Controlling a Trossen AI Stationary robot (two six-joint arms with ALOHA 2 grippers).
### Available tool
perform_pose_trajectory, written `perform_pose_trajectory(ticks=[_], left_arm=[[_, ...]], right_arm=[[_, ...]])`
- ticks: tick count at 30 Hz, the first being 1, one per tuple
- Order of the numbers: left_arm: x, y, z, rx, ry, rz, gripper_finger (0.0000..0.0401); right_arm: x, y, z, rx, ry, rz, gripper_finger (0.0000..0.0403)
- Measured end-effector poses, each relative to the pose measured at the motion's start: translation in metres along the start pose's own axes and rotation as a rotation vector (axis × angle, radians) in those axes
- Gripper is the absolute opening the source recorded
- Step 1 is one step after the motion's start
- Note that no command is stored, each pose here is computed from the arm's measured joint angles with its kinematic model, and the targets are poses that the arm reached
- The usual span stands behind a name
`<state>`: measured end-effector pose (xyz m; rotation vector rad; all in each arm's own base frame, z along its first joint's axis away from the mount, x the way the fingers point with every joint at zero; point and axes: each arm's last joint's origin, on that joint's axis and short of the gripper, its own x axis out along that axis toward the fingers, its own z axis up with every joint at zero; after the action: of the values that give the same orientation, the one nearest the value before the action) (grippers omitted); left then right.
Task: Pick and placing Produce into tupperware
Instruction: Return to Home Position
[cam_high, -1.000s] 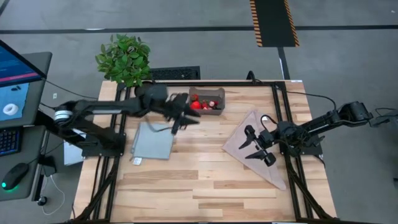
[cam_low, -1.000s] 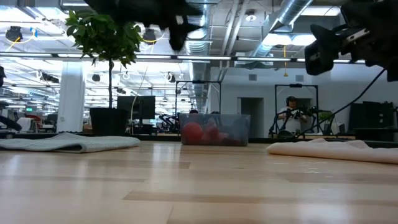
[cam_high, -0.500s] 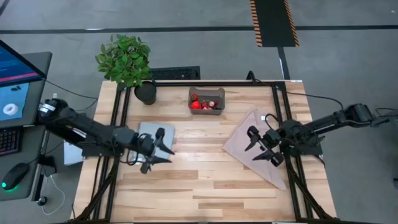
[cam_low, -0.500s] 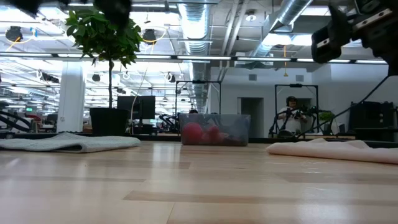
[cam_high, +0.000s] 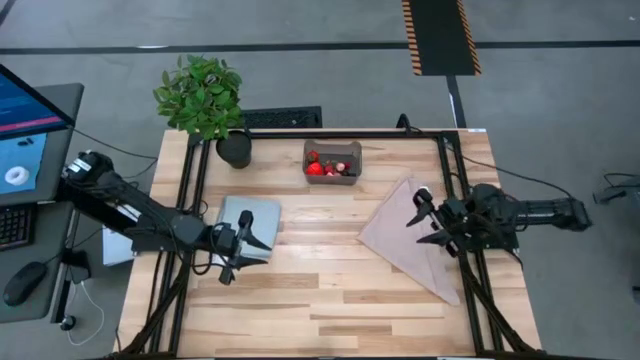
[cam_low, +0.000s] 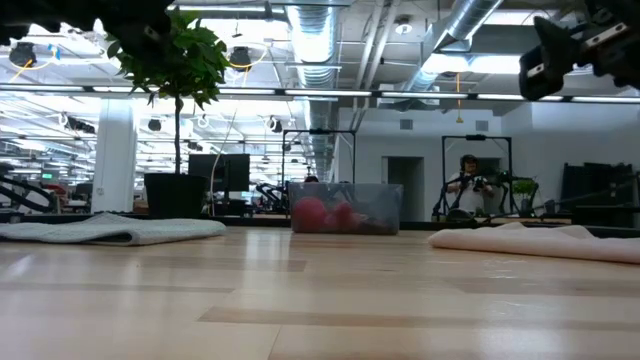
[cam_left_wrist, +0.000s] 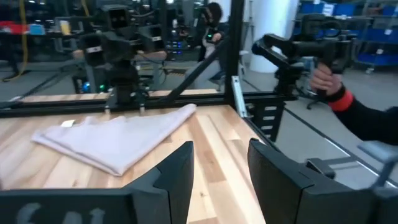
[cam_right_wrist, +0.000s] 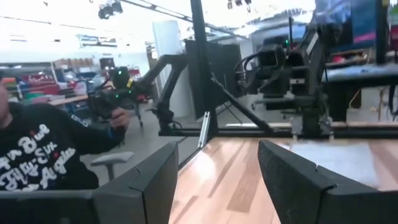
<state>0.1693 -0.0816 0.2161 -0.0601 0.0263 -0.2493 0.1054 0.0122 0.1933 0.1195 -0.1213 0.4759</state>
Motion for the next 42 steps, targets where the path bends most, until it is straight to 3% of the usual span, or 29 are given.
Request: perform_pose_trajectory(ticks=[4,9,15,18,22,27,31,42], left_arm=[[-0.002,-0.005,-0.001,0.024,0.009,0.028,0.0142],[-0.006,-0.008,-0.009,0.065,0.013,0.077,0.0142],[-0.029,0.007,-0.032,0.031,-0.172,0.225,0.0142],[-0.036,0.012,-0.041,0.046,-0.192,0.209,0.0142],[-0.036,0.01,-0.047,0.077,-0.111,0.114,0.0142],[-0.042,0.013,-0.044,0.072,-0.115,0.126,0.0142],[-0.05,0.019,-0.042,0.076,-0.098,0.175,0.0142],[-0.082,0.027,-0.044,0.051,-0.072,0.11,0.0141]], right_arm=[[-0.011,0.008,0.004,-0.046,-0.048,0.017,0.0243],[-0.013,0.008,-0.002,-0.02,0.017,0.008,0.0243],[-0.013,0.008,-0.004,-0.024,0.044,0.001,0.0243],[-0.013,0.008,-0.004,-0.025,0.038,0.001,0.0243],[-0.013,0.007,-0.006,0.008,0.053,-0.026,0.0243],[-0.014,0.006,-0.006,0.041,0.049,-0.058,0.0243],[-0.013,0.006,-0.004,-0.016,0.032,-0.05,0.0243],[-0.013,0.007,0.0,-0.159,0.013,-0.048,0.0243]])
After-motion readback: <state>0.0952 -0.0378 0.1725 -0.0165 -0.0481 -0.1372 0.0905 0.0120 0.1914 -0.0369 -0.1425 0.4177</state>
